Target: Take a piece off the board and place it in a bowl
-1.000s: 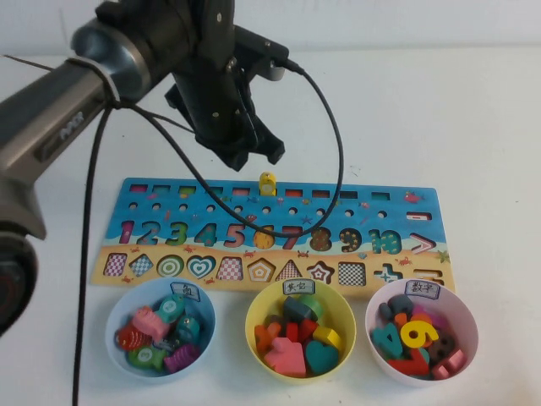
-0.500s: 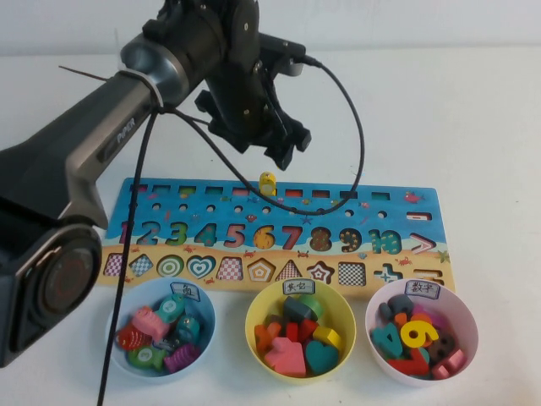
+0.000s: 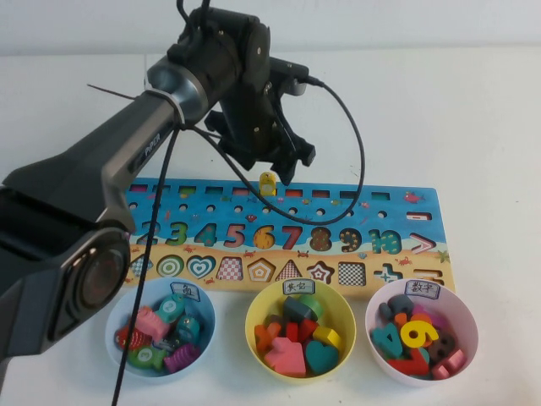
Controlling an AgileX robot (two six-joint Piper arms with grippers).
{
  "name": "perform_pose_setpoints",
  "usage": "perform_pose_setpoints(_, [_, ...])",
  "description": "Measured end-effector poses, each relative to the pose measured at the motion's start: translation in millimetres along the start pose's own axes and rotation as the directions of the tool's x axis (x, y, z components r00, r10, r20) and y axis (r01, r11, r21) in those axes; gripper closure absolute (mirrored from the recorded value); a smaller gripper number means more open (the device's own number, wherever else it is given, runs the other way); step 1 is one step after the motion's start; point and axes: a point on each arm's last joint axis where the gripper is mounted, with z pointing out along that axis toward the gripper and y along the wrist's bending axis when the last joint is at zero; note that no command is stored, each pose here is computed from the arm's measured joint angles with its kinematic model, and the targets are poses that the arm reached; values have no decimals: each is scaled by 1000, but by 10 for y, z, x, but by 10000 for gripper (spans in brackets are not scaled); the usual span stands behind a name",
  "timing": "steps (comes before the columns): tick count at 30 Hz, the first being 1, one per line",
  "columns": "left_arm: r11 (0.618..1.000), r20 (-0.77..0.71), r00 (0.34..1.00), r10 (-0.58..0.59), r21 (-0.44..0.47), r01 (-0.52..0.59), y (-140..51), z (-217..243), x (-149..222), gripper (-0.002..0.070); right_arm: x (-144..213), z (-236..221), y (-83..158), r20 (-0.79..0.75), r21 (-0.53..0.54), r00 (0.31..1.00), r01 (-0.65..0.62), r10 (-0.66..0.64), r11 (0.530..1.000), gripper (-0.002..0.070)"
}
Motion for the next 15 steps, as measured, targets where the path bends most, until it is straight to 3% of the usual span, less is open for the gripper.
perform_pose_setpoints(10, [1000, -46, 999, -12, -1, 12, 3, 235, 37, 211, 0, 0, 0, 0, 0, 1000, 0, 0, 1000, 694])
perform_pose_setpoints(15, [999, -64, 997, -35, -2, 35, 4, 332, 55, 247, 0, 0, 0, 0, 0, 1000, 0, 0, 1000, 694])
